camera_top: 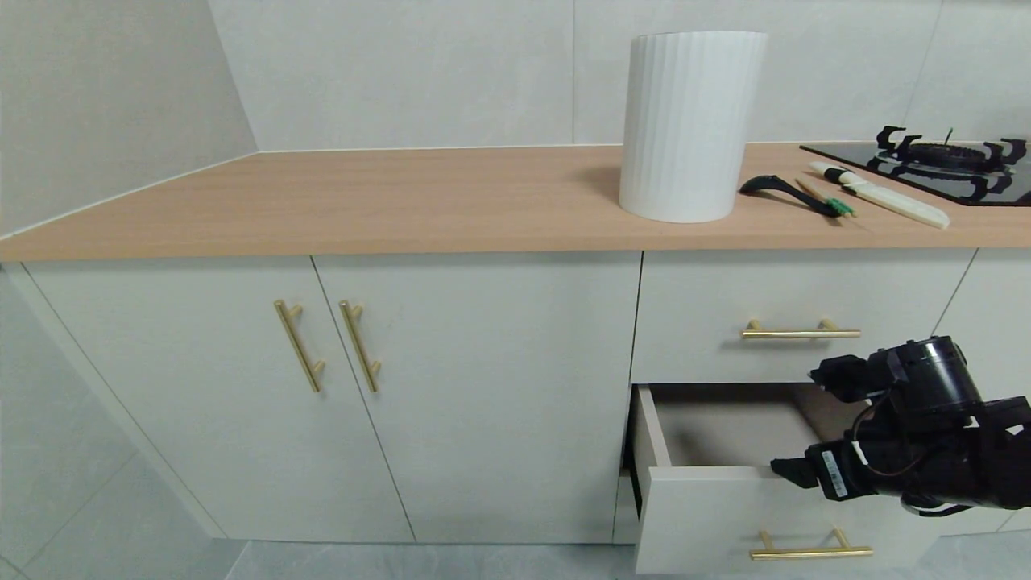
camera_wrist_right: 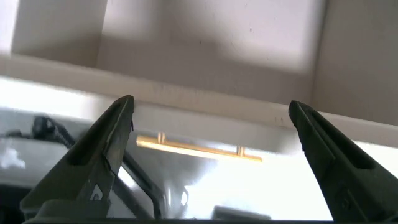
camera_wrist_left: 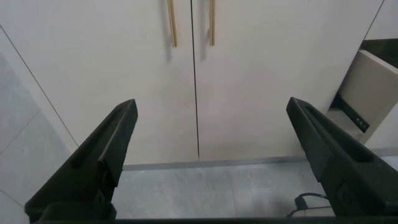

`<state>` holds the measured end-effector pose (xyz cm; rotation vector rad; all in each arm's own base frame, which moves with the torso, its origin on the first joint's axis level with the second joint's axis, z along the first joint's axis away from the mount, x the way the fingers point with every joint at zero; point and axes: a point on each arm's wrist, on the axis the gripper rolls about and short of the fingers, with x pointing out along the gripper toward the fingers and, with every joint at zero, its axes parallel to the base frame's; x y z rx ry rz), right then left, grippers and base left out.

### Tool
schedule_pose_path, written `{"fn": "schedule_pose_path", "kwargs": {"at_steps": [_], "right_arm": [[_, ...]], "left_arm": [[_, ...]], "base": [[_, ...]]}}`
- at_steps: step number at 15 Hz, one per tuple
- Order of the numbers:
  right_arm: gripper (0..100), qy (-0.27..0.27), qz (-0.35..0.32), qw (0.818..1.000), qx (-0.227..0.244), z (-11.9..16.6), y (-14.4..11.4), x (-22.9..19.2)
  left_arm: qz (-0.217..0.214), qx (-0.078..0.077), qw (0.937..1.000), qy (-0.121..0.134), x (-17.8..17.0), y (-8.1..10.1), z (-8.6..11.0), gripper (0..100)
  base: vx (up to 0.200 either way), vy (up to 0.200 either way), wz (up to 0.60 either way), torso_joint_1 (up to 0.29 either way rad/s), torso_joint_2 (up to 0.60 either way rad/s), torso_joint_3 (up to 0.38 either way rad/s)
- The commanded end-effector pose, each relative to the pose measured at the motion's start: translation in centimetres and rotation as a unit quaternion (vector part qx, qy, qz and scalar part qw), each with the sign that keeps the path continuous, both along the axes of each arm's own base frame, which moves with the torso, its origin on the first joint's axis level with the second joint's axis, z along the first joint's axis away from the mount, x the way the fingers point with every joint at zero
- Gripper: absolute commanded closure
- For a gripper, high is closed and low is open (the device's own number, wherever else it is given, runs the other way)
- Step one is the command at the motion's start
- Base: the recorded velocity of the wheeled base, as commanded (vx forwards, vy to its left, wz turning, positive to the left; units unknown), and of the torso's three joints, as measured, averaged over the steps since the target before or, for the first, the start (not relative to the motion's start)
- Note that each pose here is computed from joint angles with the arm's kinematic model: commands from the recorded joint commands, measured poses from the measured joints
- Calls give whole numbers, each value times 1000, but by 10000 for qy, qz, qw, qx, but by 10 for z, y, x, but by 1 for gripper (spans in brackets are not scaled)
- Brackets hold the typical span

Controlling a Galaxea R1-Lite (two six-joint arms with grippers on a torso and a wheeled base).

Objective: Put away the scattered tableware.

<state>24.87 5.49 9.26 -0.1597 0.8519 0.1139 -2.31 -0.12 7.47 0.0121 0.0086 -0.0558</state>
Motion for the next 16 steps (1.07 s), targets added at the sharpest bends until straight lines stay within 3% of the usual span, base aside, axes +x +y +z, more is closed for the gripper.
{"fn": "schedule_pose_path", "kwargs": {"at_steps": [1,5,9,12,16], "right_arm": [[0,23,41,10000,-43,1,0,-2],[0,2,45,10000,-32,1,1,1],[0,-383,-296,9981,368,4,4,15],[0,-164,-355,9988,284,-18,6,25],[0,94,-330,9992,194,-19,5,19]], "left_arm": [[3,0,10000,9,0,0,0,0],[3,0,10000,9,0,0,0,0],[3,0,10000,9,0,0,0,0],[3,0,10000,9,0,0,0,0],[3,0,10000,9,0,0,0,0]], "base": [[0,0,0,0,0,0],[0,0,0,0,0,0],[0,0,0,0,0,0],[0,0,0,0,0,0],[0,0,0,0,0,0]]}}
